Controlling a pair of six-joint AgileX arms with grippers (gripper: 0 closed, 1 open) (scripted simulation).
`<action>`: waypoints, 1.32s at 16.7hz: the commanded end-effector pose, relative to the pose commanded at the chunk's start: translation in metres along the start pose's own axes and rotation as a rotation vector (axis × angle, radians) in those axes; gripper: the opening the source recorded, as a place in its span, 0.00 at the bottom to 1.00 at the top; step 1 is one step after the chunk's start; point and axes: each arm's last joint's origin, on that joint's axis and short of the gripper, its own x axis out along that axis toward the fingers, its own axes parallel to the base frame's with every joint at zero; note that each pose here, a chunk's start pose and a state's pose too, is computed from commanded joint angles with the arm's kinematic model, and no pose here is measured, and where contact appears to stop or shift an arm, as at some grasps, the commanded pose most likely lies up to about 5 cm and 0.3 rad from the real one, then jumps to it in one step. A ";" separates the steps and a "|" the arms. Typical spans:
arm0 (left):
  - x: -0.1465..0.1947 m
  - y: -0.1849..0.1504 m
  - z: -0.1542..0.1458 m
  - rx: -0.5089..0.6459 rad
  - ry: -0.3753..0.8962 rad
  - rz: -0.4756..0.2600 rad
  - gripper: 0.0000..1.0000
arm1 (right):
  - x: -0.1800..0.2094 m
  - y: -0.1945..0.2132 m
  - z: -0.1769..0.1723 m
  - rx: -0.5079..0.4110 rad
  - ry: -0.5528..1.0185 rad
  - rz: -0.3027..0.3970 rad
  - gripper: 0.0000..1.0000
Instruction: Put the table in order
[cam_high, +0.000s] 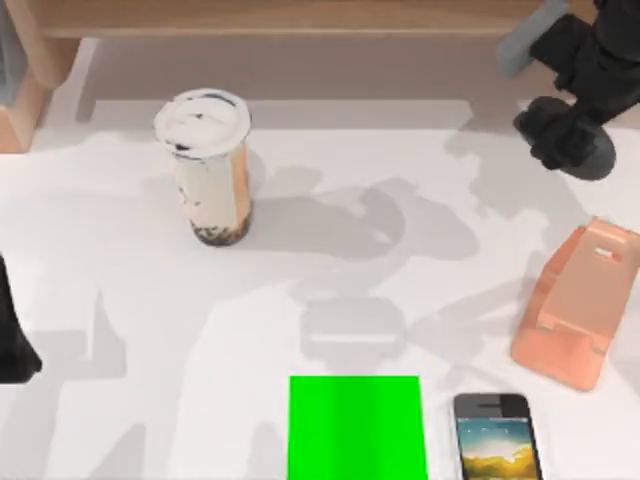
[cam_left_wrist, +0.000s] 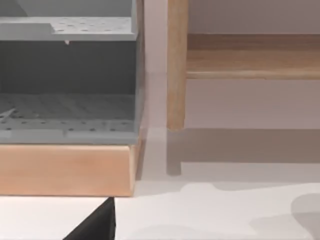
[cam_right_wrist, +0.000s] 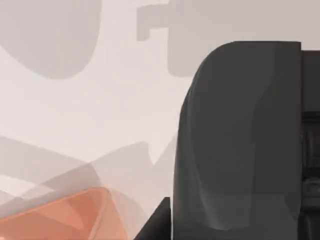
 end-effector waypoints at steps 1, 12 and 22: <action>0.000 0.000 0.000 0.000 0.000 0.000 1.00 | 0.000 0.022 0.011 0.060 -0.013 0.004 0.00; 0.000 0.000 0.000 0.000 0.000 0.000 1.00 | 0.033 0.251 0.017 0.660 0.107 0.100 0.00; 0.000 0.000 0.000 0.000 0.000 0.000 1.00 | 0.047 0.296 -0.013 0.790 0.190 0.075 0.00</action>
